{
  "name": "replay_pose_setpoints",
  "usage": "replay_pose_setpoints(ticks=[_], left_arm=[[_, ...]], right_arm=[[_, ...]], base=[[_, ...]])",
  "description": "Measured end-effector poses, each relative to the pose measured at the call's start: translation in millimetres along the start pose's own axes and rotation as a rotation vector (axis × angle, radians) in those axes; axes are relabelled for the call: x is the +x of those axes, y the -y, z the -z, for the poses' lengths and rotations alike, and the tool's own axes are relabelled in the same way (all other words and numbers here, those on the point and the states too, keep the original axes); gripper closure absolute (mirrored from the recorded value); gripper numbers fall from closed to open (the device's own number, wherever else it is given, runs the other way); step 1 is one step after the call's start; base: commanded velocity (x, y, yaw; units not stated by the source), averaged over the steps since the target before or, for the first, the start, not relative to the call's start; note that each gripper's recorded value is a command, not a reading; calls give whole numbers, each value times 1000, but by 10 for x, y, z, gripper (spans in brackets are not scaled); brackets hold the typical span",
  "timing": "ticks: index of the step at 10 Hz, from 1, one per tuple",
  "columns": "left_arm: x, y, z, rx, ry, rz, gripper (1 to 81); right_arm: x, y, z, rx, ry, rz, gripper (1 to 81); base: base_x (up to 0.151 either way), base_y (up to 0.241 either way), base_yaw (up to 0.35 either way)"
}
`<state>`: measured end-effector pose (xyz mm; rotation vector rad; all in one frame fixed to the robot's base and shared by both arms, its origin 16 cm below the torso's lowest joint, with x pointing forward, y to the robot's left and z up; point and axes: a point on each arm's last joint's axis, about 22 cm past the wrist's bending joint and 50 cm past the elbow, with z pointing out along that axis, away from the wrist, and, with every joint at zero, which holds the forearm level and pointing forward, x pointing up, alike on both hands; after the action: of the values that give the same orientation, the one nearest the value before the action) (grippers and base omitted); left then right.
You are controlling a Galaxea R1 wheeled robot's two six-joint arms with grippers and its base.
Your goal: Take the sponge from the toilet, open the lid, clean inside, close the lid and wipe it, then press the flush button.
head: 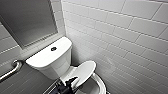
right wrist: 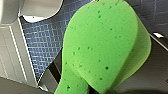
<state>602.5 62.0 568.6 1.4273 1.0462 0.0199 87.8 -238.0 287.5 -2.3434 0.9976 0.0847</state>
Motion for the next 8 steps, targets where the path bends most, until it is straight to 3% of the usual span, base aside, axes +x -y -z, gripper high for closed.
replay_pose_setpoints(ticks=[4, 8], left_arm=[[507, 233, -60, 54, -95, -11, 10], [817, -206, 152, 13, -152, -74, 10]], right_arm=[[-57, -34, 16, -6, 7, -5, 811], [-56, -26, 12, -4, 6, -5, 811]], base=[[0, 0, 0], [0, 0, 0]])
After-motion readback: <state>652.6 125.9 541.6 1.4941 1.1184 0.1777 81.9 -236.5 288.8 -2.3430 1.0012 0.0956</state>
